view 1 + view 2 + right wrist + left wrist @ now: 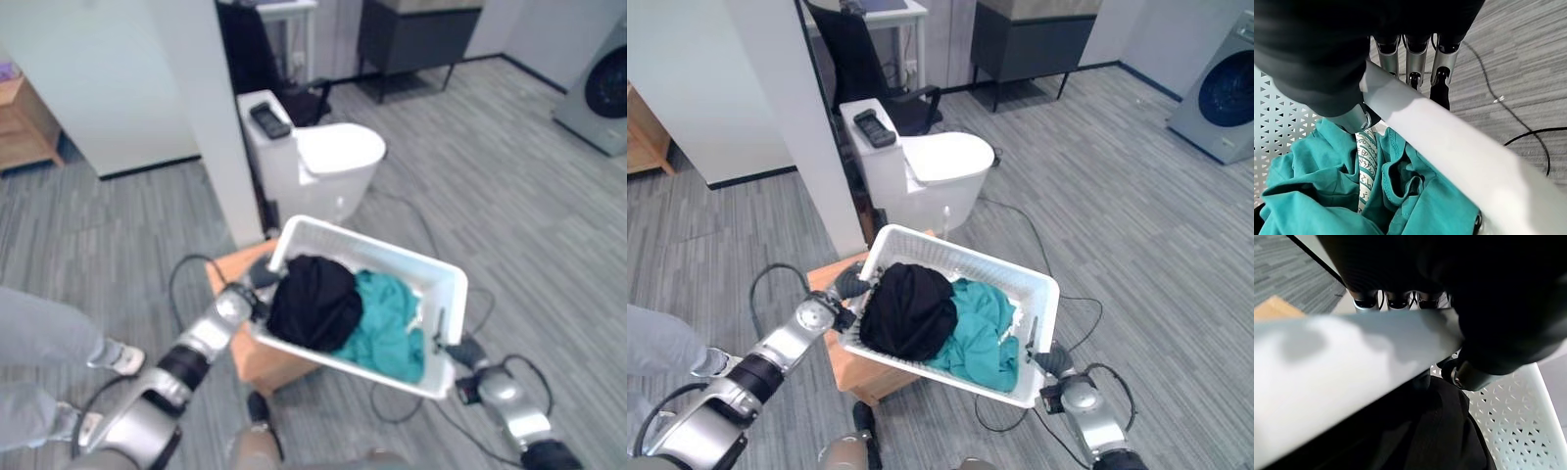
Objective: Grab the laundry basket,head to the washer,open it,put in the laundry and shut it.
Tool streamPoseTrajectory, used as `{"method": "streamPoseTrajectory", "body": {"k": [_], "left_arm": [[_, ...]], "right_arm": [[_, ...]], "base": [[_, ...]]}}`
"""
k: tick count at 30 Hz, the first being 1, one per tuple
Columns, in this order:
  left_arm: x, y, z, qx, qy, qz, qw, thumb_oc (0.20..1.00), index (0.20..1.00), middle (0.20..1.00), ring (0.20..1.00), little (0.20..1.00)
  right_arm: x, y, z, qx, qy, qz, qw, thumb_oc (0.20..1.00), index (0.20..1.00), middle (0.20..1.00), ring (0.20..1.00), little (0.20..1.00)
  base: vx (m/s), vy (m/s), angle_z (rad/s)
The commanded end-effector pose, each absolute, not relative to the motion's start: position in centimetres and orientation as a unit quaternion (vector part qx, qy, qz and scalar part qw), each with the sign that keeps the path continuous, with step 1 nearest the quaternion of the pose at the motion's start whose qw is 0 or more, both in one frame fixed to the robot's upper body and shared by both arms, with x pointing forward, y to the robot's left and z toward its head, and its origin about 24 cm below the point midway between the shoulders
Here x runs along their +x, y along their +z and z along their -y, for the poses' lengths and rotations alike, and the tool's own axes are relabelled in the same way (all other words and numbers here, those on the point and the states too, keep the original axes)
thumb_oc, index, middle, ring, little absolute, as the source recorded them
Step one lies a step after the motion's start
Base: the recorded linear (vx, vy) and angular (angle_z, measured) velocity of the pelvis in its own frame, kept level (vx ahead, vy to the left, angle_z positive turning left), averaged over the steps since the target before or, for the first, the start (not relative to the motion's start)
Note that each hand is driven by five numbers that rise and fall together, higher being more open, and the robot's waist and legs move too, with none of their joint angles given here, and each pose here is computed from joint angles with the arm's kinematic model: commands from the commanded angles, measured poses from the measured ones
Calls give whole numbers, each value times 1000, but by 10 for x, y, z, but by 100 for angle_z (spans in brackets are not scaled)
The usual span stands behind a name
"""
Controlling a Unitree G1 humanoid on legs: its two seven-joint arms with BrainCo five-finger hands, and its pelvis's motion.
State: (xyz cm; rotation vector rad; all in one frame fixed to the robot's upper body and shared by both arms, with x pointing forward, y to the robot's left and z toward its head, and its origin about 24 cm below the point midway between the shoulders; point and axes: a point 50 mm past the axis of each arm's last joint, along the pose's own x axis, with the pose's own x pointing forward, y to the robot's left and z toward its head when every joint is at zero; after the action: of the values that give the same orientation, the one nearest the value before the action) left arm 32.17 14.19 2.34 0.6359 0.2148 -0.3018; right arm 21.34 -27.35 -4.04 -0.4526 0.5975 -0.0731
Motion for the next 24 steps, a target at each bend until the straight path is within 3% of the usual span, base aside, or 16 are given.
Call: {"method": "streamPoseTrajectory", "body": {"k": [1, 12, 24], "left_arm": [[347, 96, -74, 270, -218, 66, 935, 200, 200, 200, 200, 200], [340, 125, -46, 255, -274, 125, 919, 200, 200, 200, 200, 200], [337, 111, -57, 255, -264, 108, 924, 200, 200, 200, 200, 200]], "right_arm": [[268, 30, 248, -199, -7, -98, 975, 200, 200, 200, 200, 200], [265, 43, 257, -177, -14, -73, 981, 200, 200, 200, 200, 200], [258, 43, 270, -177, -47, -76, 980, 200, 200, 200, 200, 200]], "base": [[-439, -263, 39], [-262, -78, 16], [-28, 151, -2]]}}
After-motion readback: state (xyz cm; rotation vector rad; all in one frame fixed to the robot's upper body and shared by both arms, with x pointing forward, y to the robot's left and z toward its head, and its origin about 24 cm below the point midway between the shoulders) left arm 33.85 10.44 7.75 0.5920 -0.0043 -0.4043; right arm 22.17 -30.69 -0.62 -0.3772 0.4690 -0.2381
